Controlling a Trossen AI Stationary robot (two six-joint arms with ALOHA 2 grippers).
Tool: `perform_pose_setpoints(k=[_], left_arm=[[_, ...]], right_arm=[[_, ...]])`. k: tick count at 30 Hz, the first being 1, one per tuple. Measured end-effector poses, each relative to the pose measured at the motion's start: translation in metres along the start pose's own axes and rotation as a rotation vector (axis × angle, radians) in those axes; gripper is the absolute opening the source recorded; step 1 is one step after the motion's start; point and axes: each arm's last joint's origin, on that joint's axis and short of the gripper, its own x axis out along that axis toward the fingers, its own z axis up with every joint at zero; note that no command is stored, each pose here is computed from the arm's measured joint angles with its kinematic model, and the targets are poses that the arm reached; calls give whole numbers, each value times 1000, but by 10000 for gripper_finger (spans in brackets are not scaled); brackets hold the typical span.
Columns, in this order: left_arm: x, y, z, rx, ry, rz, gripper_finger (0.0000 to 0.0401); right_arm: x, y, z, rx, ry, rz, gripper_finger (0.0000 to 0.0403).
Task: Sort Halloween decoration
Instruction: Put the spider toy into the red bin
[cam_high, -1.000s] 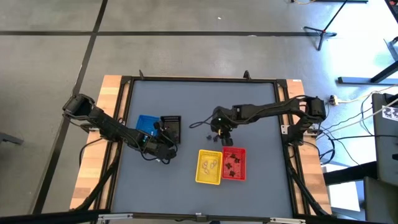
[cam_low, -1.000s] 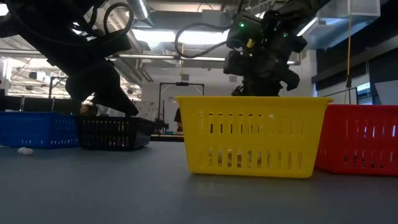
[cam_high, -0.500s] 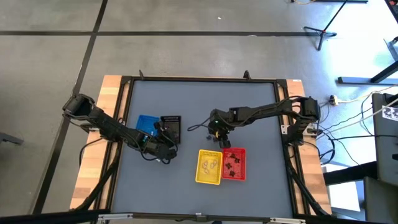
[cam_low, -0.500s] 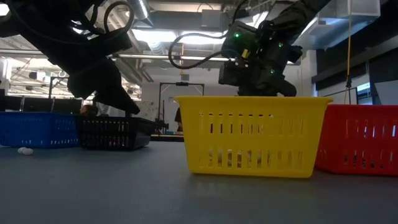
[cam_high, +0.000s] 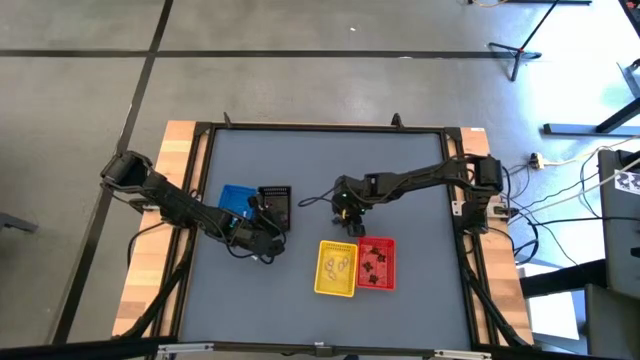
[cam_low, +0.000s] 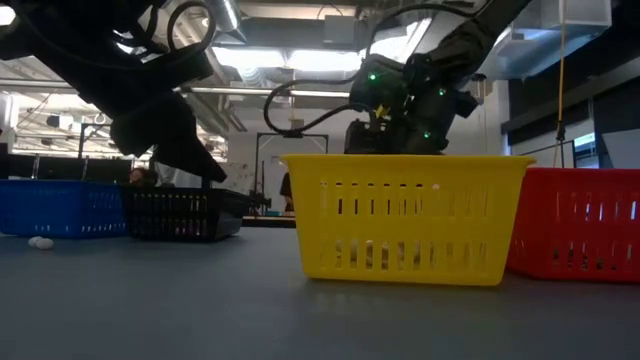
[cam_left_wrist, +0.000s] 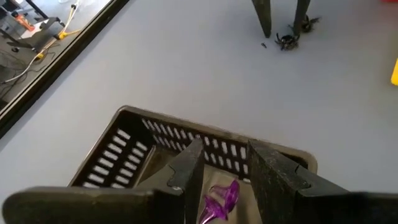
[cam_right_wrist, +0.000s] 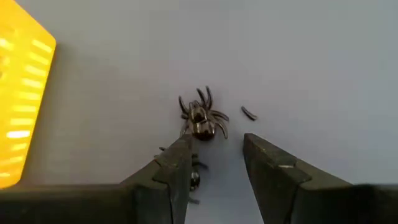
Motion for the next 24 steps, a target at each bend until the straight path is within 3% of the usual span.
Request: perform_pose_setpoints(k=[24], left_arm=[[0,0,0,-4,-1,-4,115]], right_arm=[[9,-2,4,5,-59,1,147]])
